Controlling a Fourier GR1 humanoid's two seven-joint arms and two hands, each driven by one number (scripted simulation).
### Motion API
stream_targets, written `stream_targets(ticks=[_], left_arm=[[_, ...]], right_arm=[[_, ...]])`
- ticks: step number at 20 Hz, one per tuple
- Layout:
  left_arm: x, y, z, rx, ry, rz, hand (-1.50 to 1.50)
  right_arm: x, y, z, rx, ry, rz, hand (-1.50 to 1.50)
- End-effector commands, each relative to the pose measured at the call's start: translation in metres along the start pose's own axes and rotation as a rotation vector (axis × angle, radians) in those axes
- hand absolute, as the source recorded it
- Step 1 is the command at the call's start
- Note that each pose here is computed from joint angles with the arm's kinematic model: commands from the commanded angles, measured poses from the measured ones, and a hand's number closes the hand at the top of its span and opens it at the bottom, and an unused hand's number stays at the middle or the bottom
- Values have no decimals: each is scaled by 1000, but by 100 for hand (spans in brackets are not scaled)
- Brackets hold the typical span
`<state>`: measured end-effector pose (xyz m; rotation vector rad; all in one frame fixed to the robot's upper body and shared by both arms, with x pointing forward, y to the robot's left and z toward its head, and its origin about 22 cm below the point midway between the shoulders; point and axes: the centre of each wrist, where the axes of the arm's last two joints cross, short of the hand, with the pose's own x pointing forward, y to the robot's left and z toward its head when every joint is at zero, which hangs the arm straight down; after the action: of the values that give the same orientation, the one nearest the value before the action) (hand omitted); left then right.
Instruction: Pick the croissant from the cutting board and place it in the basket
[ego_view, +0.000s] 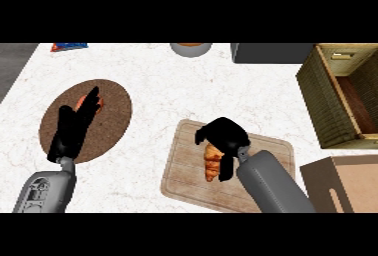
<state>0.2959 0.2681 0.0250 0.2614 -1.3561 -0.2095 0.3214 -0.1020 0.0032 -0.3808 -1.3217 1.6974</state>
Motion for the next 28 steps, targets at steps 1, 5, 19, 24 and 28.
stream_targets(ticks=[1, 5, 19, 24, 28], left_arm=[[-1, 2, 0, 1, -3, -3, 0], [-1, 5, 1, -4, -8, -12, 0], [9, -6, 4, 2, -30, -16, 0], [-3, 20, 11, 3, 8, -18, 0], [16, 17, -4, -11, 18, 0, 0]], right_arm=[[-17, 18, 2, -39, -37, 92, 150], [-11, 12, 2, -52, -54, 161, 150], [-9, -100, -18, -288, 620, 74, 150], [-6, -151, 18, -456, 540, -233, 150], [19, -194, 42, -659, 444, -409, 150]])
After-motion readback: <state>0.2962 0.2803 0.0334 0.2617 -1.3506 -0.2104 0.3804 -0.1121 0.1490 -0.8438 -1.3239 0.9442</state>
